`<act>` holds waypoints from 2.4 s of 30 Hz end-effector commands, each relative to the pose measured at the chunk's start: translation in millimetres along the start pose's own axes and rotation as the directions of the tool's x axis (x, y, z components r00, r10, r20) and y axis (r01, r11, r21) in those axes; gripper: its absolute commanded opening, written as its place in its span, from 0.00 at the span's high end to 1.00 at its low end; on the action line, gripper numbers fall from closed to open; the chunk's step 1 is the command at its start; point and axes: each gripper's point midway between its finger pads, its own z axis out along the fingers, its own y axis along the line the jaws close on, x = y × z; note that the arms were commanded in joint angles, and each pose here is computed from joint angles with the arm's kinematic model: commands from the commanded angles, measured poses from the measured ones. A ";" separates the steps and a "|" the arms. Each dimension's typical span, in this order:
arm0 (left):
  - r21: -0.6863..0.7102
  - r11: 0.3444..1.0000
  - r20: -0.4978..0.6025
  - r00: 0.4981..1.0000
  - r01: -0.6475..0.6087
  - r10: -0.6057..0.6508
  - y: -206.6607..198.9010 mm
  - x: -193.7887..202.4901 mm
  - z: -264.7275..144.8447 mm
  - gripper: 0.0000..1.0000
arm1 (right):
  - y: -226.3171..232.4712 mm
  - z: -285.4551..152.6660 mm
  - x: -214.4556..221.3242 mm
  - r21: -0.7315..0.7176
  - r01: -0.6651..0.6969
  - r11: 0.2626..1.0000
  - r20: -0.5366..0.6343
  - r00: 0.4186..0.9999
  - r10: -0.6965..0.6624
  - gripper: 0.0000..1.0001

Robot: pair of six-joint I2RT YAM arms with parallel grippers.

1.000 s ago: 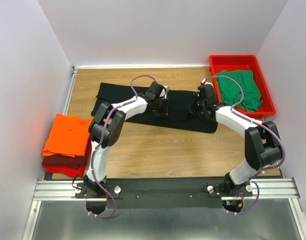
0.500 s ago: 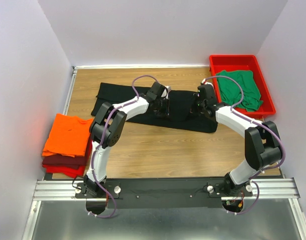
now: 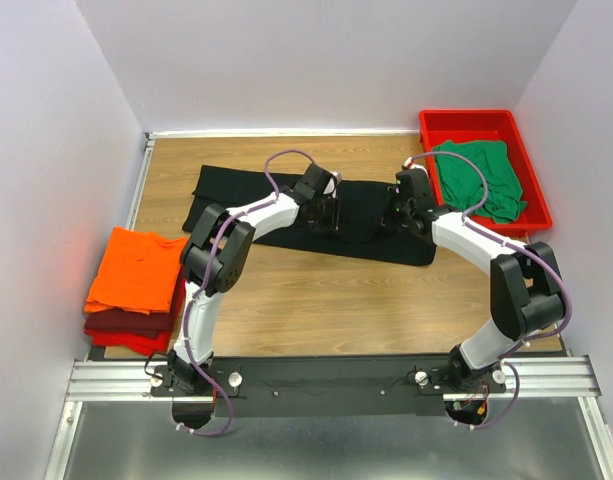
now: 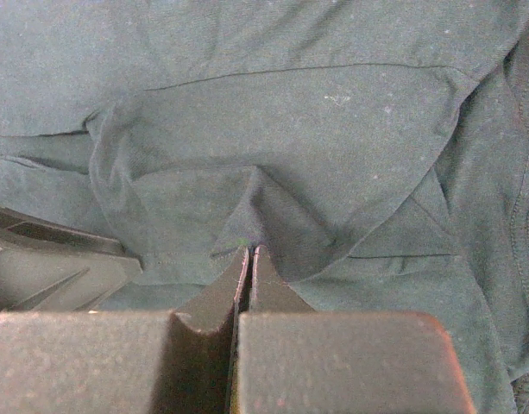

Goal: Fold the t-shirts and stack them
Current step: Fold the tshirt

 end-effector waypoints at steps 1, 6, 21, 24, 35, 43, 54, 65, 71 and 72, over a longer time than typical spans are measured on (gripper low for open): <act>-0.020 1.000 -0.017 1.000 -0.012 0.011 1.6 5.1 9.4 0.58 | 0.8 0.1 4.8 0.001 0.009 1.000 -0.018 1.000 -0.008 0.97; -0.021 1.000 -0.024 1.000 -0.015 0.014 -0.3 6.7 14.3 0.58 | 0.3 0.2 4.6 0.004 0.009 1.000 -0.017 1.000 -0.008 0.97; -0.005 1.000 0.001 1.000 -0.027 0.027 -11.1 -3.4 7.1 0.84 | -1.2 0.7 5.6 0.008 0.008 1.000 -0.020 1.000 -0.008 0.97; -0.010 1.000 0.012 0.999 -0.030 0.030 -11.7 -7.1 1.4 0.97 | -0.8 -0.3 6.7 0.006 0.009 1.000 -0.021 1.000 -0.009 0.97; -0.010 1.000 0.051 0.999 -0.013 0.014 -3.9 -24.4 -23.1 1.00 | 10.3 -9.0 17.5 -0.046 0.015 0.999 -0.042 0.999 -0.017 0.97; -0.013 1.000 0.040 0.999 0.001 -0.001 10.1 -22.8 -29.9 1.00 | 23.0 -15.4 41.1 -0.063 0.045 0.997 -0.073 0.996 -0.049 0.97; 0.004 1.000 -0.006 1.000 0.003 -0.003 14.6 -5.0 -26.4 1.00 | 8.1 -28.1 56.0 -0.025 0.049 0.998 -0.085 0.995 -0.051 0.96; 0.022 1.000 -0.032 0.999 -0.001 0.002 14.1 4.9 -26.4 1.00 | -6.5 -29.6 72.1 0.015 0.047 0.999 -0.106 0.993 -0.045 0.93; 0.034 0.999 -0.026 1.000 -0.011 0.012 11.3 3.8 -30.8 0.83 | -13.9 -30.1 69.7 0.056 0.039 0.998 -0.087 0.996 -0.034 0.81; 0.035 0.999 -0.023 1.000 -0.015 0.016 10.3 2.5 -32.1 0.79 | -14.4 -31.3 67.8 0.062 0.036 0.997 -0.081 0.996 -0.031 0.75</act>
